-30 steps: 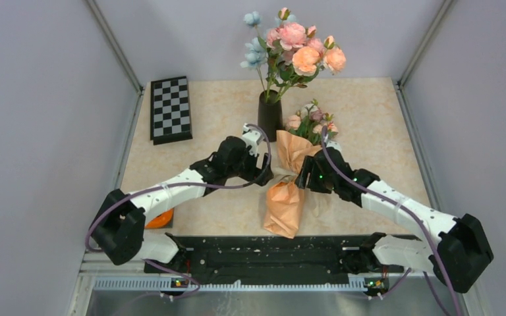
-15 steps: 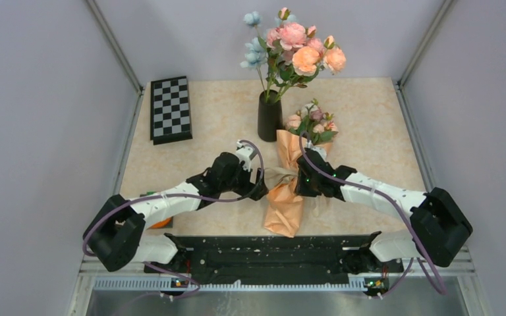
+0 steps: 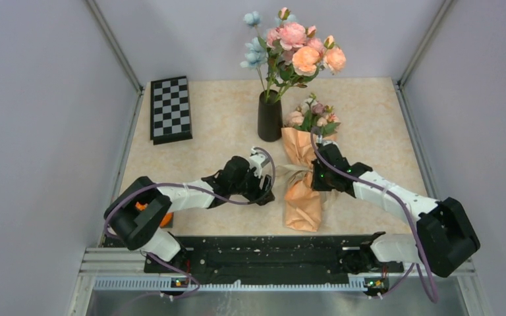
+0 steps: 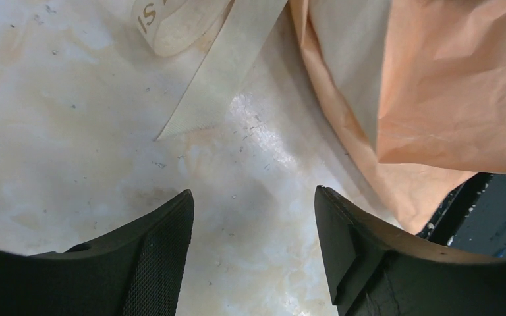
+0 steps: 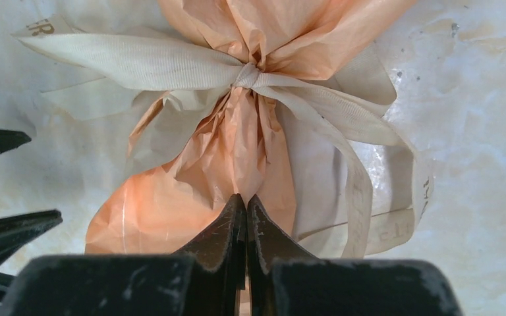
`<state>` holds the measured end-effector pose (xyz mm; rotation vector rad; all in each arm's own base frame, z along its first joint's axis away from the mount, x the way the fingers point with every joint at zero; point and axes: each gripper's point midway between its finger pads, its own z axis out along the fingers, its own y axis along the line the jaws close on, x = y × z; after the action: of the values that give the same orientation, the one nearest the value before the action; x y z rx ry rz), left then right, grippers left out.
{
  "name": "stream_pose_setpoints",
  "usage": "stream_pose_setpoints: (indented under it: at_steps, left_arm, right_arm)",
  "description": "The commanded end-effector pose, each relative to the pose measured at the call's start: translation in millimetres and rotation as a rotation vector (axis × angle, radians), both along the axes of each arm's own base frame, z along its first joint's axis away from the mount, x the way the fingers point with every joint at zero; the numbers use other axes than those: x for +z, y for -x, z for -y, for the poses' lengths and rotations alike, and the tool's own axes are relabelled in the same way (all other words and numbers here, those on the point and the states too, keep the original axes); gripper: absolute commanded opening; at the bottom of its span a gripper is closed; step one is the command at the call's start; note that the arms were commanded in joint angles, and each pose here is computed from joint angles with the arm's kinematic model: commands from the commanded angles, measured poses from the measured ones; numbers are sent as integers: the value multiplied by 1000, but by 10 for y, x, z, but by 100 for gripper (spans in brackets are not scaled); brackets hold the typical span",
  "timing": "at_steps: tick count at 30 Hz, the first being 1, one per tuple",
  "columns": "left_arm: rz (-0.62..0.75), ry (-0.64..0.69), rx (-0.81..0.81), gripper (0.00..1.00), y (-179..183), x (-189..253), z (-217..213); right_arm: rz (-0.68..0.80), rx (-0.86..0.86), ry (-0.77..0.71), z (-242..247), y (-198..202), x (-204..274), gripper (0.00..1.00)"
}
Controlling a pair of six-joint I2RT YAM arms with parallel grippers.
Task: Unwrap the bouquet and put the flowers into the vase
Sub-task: Untie the ribbon from the wrapping paper.
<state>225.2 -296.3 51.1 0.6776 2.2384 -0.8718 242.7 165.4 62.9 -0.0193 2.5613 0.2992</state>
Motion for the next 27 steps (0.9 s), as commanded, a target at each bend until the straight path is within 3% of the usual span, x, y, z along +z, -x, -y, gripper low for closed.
stream_pose_setpoints:
  at_steps: [1, 6, 14, 23, 27]
  left_arm:
    - [69, 60, -42, 70, -158, 122, 239]
    - [125, 78, -67, 68, -231, 167, 405]
    - [222, -1, -86, 66, -360, 101, 568]
    - [250, -9, -107, 55, -451, 24, 697]
    - [269, 13, -124, 58, -471, 18, 760]
  right_arm:
    - [47, 85, -27, 13, 10, 116, 0]
    - [46, 114, -56, -28, 44, 116, 0]
    - [62, 110, -72, -25, 21, 159, 0]
    - [69, 115, -103, -35, 51, 201, 0]
    - [67, 113, -113, -26, 66, 179, 0]
